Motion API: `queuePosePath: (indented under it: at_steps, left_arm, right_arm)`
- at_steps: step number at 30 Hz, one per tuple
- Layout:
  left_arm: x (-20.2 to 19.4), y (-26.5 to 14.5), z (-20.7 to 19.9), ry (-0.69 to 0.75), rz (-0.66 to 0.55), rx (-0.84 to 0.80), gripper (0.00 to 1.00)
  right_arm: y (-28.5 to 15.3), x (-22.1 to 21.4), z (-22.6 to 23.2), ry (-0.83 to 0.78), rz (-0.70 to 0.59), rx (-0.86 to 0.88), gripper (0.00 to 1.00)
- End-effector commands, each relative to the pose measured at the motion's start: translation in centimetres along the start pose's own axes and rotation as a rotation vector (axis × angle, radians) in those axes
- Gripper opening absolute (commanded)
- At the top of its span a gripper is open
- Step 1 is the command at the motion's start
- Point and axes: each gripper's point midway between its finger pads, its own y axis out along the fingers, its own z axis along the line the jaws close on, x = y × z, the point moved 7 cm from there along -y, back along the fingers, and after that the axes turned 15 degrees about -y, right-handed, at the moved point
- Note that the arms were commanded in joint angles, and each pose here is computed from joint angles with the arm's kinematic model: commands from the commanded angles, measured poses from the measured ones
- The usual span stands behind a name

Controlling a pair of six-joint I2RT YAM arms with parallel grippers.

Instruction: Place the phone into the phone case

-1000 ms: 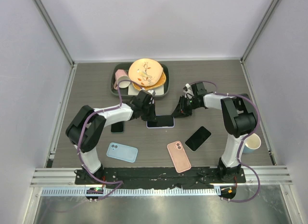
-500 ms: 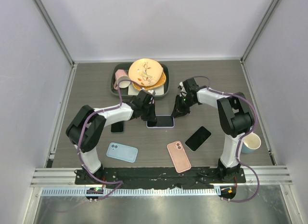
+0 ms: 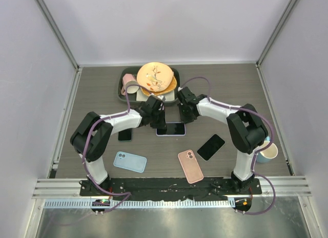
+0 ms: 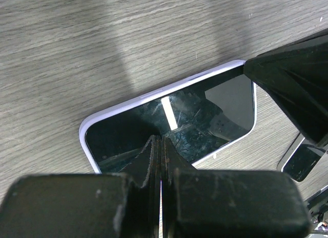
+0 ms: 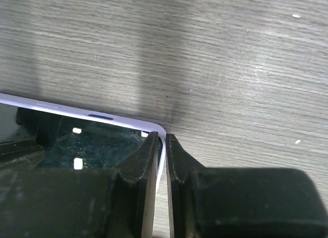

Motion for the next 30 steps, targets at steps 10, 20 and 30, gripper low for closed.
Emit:
queuePosePath:
  at_steps: [10, 20, 30]
  left_arm:
    - [0.5, -1.7, -1.0, 0.03, -0.017, -0.045, 0.16]
    - [0.9, -8.4, -1.0, -0.043, -0.187, -0.316, 0.61]
    - [0.7, -10.2, 4.1, -0.239, -0.169, -0.364, 0.66]
  right_arm:
    - [-5.7, 1.2, 0.5, -0.025, -0.236, 0.061, 0.4]
    - [-7.7, -1.1, 1.9, 0.04, -0.251, 0.389, 0.62]
    - [-3.7, -4.3, -0.4, 0.2, -0.148, 0.516, 0.58]
